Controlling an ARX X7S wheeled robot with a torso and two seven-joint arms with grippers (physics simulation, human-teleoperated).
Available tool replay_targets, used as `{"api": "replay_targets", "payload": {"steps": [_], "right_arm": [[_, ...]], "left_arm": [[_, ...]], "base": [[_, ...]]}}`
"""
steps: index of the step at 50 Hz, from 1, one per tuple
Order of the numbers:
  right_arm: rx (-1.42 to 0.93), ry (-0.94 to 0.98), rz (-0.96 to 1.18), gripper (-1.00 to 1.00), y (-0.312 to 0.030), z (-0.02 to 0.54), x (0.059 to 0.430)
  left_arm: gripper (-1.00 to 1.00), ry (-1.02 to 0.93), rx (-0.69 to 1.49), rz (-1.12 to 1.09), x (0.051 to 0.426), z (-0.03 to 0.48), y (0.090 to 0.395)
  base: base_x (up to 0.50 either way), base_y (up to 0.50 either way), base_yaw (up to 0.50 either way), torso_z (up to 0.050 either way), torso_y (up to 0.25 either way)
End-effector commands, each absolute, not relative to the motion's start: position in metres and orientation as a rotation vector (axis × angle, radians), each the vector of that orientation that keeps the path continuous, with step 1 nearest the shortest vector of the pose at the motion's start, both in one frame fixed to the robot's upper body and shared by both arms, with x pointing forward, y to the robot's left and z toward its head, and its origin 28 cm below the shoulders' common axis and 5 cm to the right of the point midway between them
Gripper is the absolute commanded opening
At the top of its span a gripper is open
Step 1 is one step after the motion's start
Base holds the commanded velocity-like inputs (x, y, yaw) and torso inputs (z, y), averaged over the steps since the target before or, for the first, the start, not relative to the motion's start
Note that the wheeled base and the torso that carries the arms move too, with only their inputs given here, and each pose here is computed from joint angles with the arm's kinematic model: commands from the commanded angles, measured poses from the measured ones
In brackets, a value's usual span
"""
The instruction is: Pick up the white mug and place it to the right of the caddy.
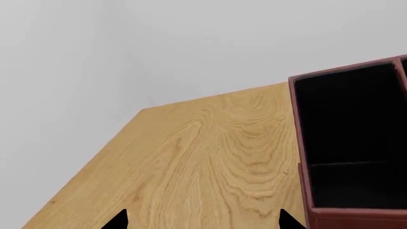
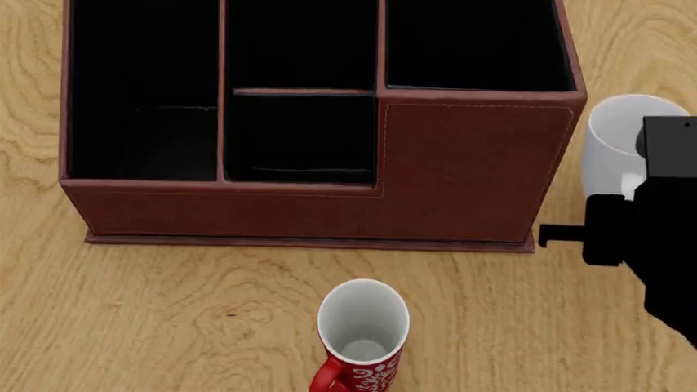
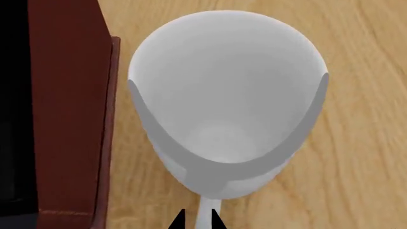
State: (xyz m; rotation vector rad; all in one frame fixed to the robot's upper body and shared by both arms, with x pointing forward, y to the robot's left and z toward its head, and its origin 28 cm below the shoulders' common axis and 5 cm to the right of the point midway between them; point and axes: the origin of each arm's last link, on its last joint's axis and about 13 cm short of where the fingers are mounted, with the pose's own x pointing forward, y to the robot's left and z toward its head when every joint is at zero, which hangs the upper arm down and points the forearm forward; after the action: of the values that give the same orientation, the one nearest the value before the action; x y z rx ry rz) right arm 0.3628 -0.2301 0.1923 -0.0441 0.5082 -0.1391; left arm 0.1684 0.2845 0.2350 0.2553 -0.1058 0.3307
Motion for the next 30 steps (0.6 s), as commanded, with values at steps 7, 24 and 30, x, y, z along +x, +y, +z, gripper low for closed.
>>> {"api": "replay_targets", "payload": {"steps": [7, 24, 30], "right_arm": [[-0.072, 0.528, -0.158, -1.0, -0.233, 0.18, 0.37], [-0.068, 0.562, -0.145, -1.0, -0.232, 0.164, 0.369], [-0.065, 0.578, -0.141, -1.0, -0.232, 0.159, 0.369]], "left_arm": [[1.0, -0.11, 0.258, 0.33, 0.168, 0.237, 0.285], [1.0, -0.111, 0.26, 0.332, 0.166, 0.236, 0.285], [1.0, -0.115, 0.262, 0.332, 0.165, 0.238, 0.285]], "base": [[0.0, 0.0, 0.0, 0.0, 0.0], [0.01, 0.0, 0.01, 0.0, -0.006], [0.01, 0.0, 0.0, -0.003, -0.008]]}}
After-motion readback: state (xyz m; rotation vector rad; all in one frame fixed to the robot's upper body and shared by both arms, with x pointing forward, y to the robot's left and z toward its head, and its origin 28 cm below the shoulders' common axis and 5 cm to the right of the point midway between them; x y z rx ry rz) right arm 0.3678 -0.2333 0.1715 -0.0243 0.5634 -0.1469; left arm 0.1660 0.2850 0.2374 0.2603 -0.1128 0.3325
